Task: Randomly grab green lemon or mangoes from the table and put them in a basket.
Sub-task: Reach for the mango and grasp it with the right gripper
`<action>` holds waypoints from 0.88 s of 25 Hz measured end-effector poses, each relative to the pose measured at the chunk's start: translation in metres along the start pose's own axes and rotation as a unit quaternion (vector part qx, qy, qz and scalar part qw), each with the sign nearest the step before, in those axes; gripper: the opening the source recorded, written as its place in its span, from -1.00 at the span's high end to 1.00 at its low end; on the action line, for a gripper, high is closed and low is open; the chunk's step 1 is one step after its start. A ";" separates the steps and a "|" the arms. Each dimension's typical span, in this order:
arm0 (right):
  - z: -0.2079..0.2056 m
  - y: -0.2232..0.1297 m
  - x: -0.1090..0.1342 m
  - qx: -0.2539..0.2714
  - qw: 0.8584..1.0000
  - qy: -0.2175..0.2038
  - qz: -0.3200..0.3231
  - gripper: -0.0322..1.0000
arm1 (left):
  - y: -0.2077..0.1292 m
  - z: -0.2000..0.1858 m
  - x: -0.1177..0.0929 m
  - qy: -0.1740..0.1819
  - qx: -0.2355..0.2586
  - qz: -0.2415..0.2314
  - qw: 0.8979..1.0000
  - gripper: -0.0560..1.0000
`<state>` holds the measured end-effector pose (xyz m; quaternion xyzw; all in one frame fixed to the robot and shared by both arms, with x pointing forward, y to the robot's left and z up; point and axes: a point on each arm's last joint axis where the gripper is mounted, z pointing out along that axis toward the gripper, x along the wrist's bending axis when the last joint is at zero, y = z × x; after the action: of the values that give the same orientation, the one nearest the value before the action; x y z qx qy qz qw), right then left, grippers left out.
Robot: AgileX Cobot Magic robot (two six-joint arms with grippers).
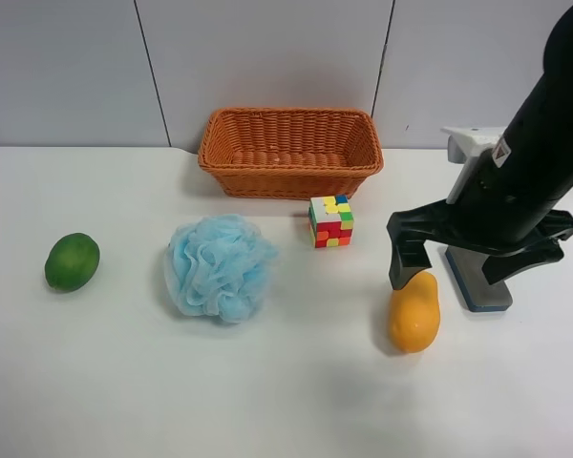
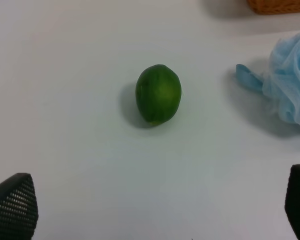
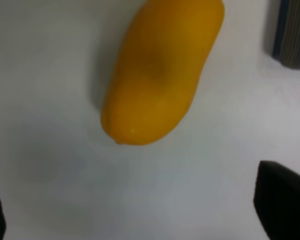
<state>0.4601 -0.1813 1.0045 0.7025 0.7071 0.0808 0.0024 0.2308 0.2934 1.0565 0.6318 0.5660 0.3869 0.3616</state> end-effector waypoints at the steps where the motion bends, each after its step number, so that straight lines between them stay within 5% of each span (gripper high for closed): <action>1: 0.005 0.002 0.000 0.007 1.000 -0.004 0.001 -0.98 | 0.000 0.000 0.000 0.000 0.000 0.000 1.000 -0.99; 22: 0.096 0.026 0.002 0.054 0.997 -0.058 -0.005 -0.98 | 0.000 0.000 0.000 0.000 0.000 0.000 1.000 -0.99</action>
<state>0.4967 -0.1685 0.9130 0.7014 0.7127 0.0014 0.0061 0.2308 0.2934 1.0565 0.6318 0.5660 0.3869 0.3616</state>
